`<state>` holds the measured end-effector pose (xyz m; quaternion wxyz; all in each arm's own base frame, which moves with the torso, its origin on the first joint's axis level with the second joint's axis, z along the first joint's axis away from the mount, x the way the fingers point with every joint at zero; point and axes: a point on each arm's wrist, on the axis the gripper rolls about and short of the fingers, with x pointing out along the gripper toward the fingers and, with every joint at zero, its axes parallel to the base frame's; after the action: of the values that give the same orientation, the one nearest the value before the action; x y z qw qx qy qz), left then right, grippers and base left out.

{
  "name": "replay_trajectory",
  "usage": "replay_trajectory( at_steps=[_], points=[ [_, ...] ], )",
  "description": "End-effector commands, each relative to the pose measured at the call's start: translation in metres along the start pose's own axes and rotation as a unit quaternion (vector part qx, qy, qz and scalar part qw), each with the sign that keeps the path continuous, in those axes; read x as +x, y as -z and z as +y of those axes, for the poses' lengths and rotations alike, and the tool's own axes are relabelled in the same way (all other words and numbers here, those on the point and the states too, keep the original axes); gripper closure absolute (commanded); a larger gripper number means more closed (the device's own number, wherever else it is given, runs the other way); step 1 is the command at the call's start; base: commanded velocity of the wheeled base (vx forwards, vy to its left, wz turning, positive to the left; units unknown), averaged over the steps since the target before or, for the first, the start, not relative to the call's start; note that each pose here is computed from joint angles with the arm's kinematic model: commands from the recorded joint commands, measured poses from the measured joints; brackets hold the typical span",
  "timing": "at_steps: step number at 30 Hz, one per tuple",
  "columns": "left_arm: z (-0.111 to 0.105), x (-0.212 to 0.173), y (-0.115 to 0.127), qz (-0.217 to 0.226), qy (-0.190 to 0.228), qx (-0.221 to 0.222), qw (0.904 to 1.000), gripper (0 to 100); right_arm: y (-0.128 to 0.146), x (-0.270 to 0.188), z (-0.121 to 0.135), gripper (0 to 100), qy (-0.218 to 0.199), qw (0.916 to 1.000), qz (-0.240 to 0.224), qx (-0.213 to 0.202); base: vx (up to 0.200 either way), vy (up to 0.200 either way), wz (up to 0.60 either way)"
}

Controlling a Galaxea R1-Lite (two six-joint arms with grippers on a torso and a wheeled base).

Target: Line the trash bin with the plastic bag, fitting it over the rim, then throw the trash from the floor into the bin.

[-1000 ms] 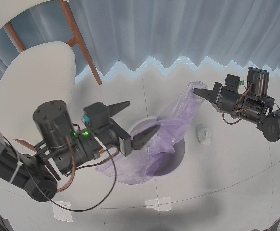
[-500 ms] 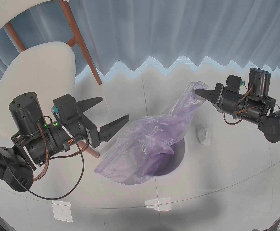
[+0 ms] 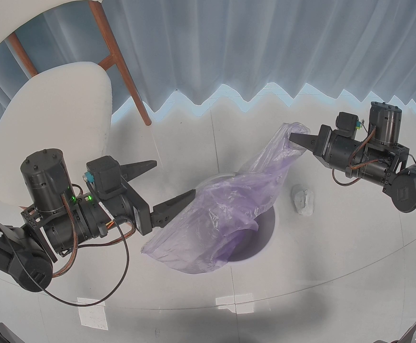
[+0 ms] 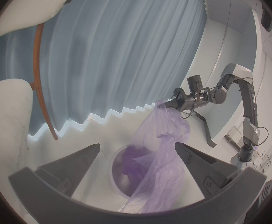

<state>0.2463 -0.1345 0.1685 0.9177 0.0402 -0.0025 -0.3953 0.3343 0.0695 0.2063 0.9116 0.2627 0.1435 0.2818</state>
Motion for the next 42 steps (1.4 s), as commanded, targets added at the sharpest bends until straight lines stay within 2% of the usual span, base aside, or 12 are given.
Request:
replay_trajectory(
  at_steps=[1,4,8,13,24,27,31,33,40,42],
  points=[
    [-0.012,0.006,0.012,0.020,0.022,-0.006,0.9995,0,0.002,0.001,-0.001,100,0.001,1.0000,0.004,-0.002,0.000,0.000,0.00],
    [-0.018,0.010,0.020,0.032,0.035,-0.009,0.9988,0,0.003,0.001,-0.001,100,0.001,1.0000,0.004,-0.002,0.000,0.000,0.00],
    [-0.039,0.019,0.039,0.061,0.070,-0.014,0.9955,0,0.003,0.001,0.000,100,0.000,1.0000,0.004,-0.003,0.000,0.000,0.00],
    [-0.048,0.019,0.038,0.041,0.088,-0.004,0.9953,0,0.003,0.000,-0.001,100,0.001,1.0000,0.004,-0.003,0.000,0.000,0.00],
    [-0.077,0.022,0.061,0.085,0.133,-0.009,0.9874,0,0.005,0.001,-0.001,100,0.001,0.9999,0.009,-0.011,0.000,0.000,0.00],
    [-0.072,0.022,0.054,0.061,0.124,-0.005,0.9904,0,0.005,0.001,-0.001,100,0.001,0.9998,0.008,-0.017,0.000,0.000,0.00],
    [-0.060,0.012,0.031,0.015,0.104,-0.003,0.9944,0,0.005,0.000,-0.001,100,0.001,0.9998,0.007,-0.017,0.000,0.000,0.00],
    [-0.059,0.008,0.024,0.008,0.102,-0.003,0.9948,0,0.005,0.000,-0.001,100,0.001,0.9998,0.007,-0.017,0.000,0.000,0.00],
    [-0.018,0.005,0.005,-0.018,0.030,0.004,0.9994,0,0.006,0.001,-0.001,100,0.001,0.9998,0.009,-0.016,0.000,0.000,0.00],
    [-0.011,0.004,0.001,-0.025,0.023,0.005,0.9994,0,0.006,0.001,-0.001,100,0.002,0.9998,0.010,-0.016,0.000,0.000,0.00]
  ],
)
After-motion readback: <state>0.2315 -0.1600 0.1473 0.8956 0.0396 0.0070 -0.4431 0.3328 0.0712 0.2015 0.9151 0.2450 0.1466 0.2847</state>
